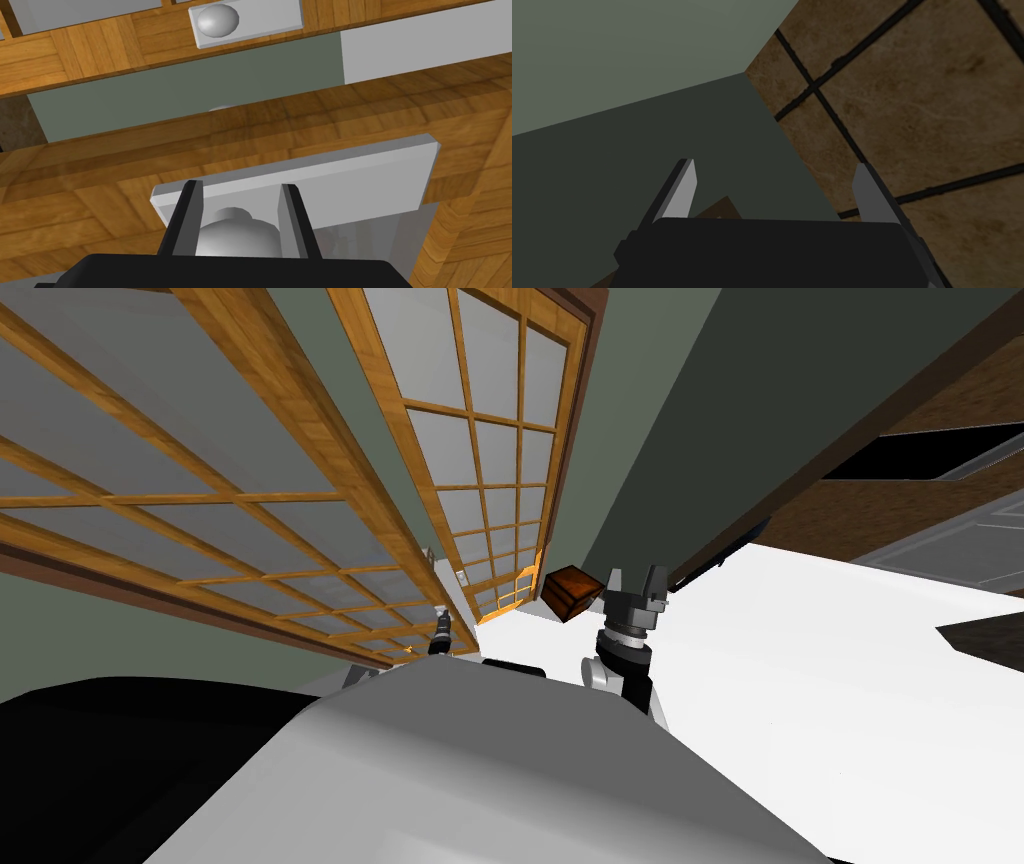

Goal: Pull the door open

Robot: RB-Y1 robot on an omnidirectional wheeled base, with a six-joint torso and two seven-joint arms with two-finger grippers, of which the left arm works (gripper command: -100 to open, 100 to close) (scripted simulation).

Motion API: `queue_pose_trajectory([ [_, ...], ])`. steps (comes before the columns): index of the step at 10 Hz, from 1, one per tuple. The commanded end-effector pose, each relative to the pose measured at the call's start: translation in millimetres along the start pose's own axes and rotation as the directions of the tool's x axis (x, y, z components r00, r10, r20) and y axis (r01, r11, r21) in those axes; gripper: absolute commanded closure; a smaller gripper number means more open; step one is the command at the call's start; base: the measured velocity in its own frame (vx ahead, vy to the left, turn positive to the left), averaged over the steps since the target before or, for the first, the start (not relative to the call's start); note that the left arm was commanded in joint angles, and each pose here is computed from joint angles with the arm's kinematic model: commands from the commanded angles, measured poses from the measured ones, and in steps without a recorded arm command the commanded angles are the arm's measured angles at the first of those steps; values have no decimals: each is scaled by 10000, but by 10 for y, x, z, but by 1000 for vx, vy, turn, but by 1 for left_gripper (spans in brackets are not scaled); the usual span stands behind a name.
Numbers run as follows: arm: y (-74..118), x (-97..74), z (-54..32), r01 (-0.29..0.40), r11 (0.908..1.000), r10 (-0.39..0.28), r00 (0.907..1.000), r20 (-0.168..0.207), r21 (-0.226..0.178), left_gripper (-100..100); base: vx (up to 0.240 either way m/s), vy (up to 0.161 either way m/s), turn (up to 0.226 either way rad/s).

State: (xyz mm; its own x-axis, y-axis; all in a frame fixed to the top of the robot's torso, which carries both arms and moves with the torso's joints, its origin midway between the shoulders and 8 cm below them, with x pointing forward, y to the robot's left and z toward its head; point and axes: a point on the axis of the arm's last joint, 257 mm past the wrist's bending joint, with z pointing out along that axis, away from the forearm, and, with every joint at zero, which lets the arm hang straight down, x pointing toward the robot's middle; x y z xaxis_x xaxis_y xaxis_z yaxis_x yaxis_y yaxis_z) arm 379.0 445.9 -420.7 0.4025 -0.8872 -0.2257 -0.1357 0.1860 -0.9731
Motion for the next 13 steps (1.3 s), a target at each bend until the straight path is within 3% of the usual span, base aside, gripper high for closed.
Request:
queue_pose_trajectory([
  [1,-28,-247,79,-44,9999,38,9993,364,157,100,-22,-4,15],
  [2,114,-219,11,405,9990,-398,9987,314,-188,100,-21,28,-53],
  [6,83,-213,37,840,9964,-837,9960,309,-101,100,-27,10,-27],
  [9,84,-193,54,1711,9852,-1707,9849,288,-92,100,-41,19,-73],
  [11,84,-193,54,1711,9852,-1707,9849,288,-92,100,-4,-6,6],
  [13,64,-176,82,2398,9708,-2397,9705,260,-38,100,-37,10,-62],
])
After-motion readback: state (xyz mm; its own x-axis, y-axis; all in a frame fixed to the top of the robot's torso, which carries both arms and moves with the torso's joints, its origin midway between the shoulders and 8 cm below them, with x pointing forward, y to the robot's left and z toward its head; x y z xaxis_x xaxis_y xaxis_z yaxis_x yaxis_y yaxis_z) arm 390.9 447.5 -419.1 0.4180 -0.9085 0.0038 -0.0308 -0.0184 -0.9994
